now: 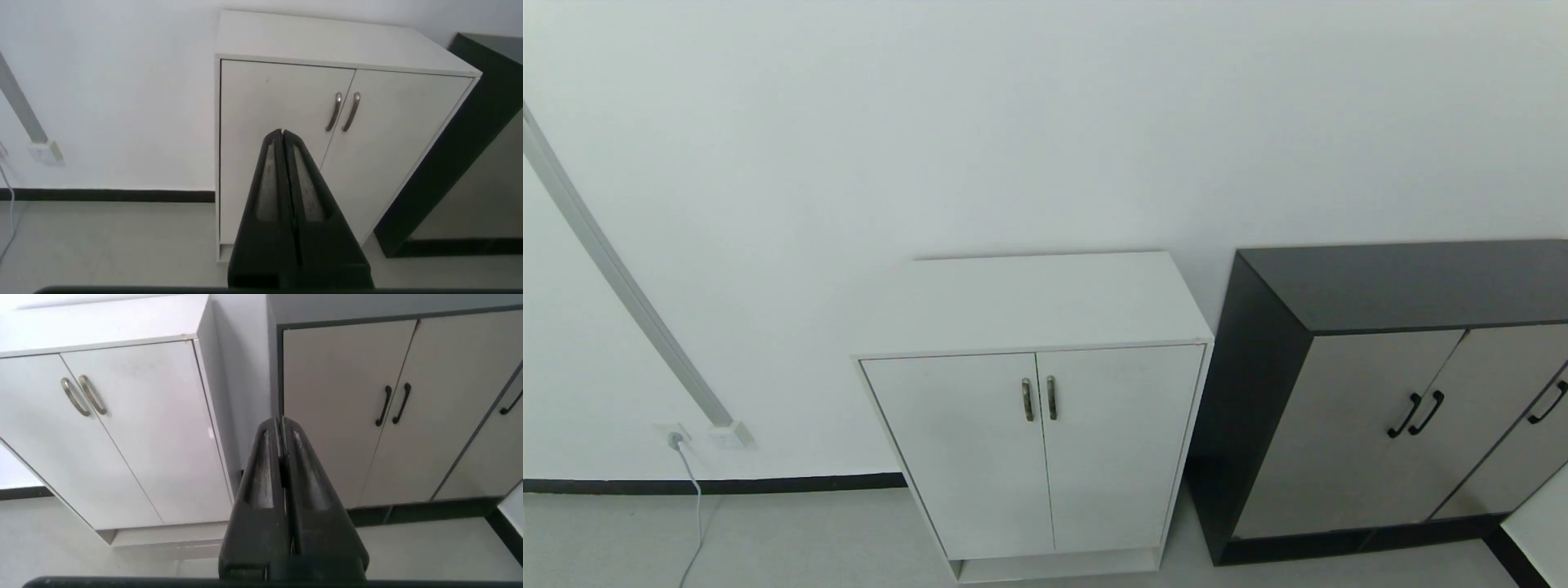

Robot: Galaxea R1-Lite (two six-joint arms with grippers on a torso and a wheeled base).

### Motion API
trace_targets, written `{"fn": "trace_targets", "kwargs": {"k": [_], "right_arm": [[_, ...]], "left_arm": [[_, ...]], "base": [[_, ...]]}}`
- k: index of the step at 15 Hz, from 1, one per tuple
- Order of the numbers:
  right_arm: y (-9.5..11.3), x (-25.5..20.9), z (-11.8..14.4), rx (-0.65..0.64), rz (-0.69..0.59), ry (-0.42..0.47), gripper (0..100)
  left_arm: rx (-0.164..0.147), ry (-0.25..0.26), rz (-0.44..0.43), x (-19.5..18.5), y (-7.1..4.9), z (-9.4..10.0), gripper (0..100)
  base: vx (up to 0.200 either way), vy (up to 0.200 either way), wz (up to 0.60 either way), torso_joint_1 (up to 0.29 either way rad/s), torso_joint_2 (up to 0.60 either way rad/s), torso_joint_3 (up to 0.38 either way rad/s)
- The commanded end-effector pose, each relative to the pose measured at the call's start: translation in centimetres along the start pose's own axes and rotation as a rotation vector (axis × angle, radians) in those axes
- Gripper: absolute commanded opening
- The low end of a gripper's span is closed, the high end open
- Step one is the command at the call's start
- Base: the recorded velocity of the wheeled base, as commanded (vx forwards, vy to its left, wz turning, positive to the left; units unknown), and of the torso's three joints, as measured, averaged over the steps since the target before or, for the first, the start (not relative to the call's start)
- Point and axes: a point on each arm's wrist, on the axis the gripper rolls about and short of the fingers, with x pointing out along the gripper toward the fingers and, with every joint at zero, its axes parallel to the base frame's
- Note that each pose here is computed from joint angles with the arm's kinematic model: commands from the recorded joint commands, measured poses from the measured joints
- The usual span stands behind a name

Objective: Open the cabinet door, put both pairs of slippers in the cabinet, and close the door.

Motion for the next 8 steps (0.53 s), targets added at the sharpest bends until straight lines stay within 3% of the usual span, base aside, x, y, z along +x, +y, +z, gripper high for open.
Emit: {"fn": "trace_targets", "kwargs": {"k": [1, 8], "right_arm": [[0.00, 0.01, 0.01, -0.006, 0.002, 0.002, 0], [0.01, 0.01, -0.02, -0.012, 0.004, 0.005, 0]], "left_arm": [[0.000, 0.000, 0.001, 0.01, 0.00, 0.02, 0], [0.000, 0.000, 0.002, 0.01, 0.00, 0.02, 0]], "base": [[0.000, 0.000, 0.00, 0.000, 0.00, 0.000], [0.000, 0.000, 0.00, 0.000, 0.00, 0.000]]}}
